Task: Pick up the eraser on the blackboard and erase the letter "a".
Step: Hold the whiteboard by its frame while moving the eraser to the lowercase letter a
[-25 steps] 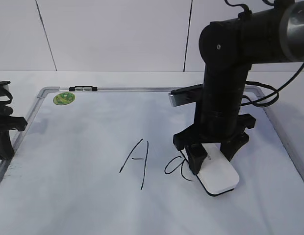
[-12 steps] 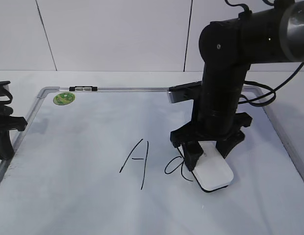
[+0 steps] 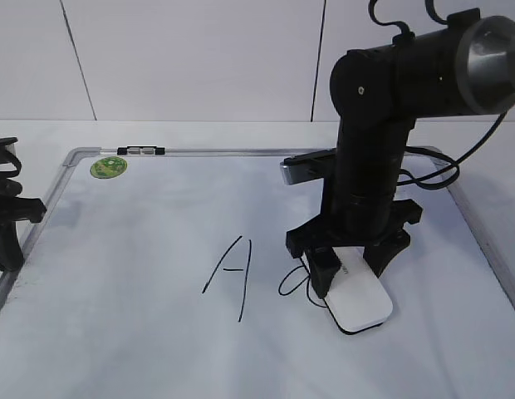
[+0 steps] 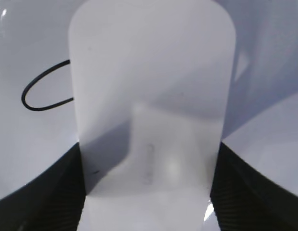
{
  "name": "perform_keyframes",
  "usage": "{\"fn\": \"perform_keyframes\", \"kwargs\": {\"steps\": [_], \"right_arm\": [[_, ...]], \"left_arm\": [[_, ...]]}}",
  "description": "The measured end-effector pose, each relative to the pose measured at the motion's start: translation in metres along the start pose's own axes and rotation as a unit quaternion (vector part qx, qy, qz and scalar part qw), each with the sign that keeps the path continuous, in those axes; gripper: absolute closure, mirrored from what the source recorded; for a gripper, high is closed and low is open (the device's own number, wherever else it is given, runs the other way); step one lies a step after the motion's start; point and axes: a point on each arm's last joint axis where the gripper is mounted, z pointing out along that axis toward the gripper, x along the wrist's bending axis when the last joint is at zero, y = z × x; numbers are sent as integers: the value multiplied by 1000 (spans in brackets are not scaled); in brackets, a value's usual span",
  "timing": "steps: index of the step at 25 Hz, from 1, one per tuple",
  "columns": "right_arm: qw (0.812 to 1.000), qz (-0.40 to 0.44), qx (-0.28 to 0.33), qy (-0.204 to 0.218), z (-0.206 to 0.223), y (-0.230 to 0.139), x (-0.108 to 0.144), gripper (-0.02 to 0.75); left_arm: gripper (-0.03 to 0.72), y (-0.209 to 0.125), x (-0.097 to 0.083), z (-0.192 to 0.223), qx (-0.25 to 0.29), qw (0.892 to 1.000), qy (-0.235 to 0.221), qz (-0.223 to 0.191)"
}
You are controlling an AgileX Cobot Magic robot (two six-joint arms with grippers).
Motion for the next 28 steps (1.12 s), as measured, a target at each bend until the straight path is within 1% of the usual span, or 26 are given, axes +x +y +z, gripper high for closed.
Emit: {"fn": "perform_keyframes", "kwargs": {"steps": [6, 14, 23, 28], "right_arm": [[1000, -9, 2, -1, 0, -1, 5, 196], [999, -42, 1, -8, 2, -2, 26, 196], [998, -60, 2, 16, 2, -5, 45, 196], [997, -71, 3, 17, 3, -7, 53, 196]], "left_arm": [[671, 0, 0, 0, 0, 1000, 0, 0], [671, 0, 0, 0, 0, 1000, 0, 0], [671, 0, 0, 0, 0, 1000, -1, -1], [671, 0, 0, 0, 0, 1000, -1, -1]]}}
